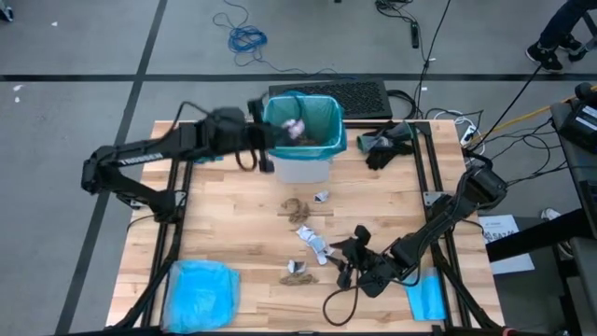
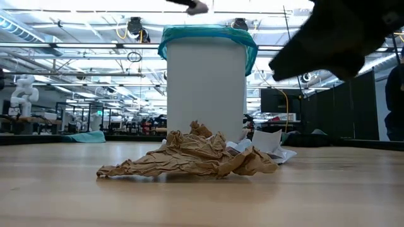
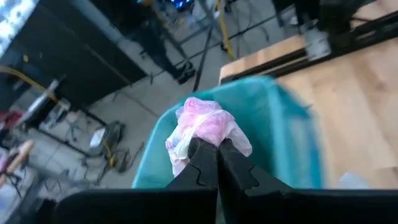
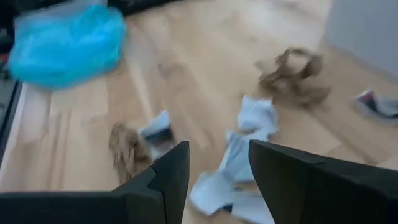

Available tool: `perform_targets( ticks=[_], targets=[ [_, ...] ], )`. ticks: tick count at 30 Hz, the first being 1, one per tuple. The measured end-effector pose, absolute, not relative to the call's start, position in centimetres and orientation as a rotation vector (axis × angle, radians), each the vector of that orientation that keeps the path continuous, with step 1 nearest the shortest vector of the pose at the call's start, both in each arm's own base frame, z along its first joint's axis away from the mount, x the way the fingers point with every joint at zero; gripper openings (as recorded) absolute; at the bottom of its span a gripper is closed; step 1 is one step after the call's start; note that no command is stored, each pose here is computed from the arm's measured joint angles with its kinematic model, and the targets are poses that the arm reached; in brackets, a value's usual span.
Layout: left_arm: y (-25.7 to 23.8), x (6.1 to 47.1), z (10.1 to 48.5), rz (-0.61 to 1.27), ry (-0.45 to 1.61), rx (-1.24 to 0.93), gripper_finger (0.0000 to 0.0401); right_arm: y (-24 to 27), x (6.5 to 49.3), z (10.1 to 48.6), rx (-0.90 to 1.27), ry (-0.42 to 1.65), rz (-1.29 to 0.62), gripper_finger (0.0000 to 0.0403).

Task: Place trash/remove bag and relplace
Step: Put the pink trash bag into the trash bin, then put the white paper into the trash bin

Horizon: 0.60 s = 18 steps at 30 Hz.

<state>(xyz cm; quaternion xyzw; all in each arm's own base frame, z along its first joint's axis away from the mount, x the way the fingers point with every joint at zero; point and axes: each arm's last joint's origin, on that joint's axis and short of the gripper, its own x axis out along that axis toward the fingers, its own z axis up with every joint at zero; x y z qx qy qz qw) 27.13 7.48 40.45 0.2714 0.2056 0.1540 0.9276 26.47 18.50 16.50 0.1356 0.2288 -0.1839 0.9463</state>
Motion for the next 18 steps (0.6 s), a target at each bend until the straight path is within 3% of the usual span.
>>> perform_targets(
  ticks=[5,14,18],
  targets=[
    [10.7,26.1,39.9,0.251,0.428,0.425,0.002,19.1,27.0,14.4,0.291,0.528,-0.33,0.0164],
    [11.2,25.8,39.5,0.128,0.425,0.333,0.015,18.2,28.0,12.3,0.27,0.567,-0.382,0.0212],
    [10.3,26.1,39.4,0.099,0.426,0.286,0.0188,17.0,28.4,12.0,0.243,0.594,-0.425,0.0225]
  ],
)
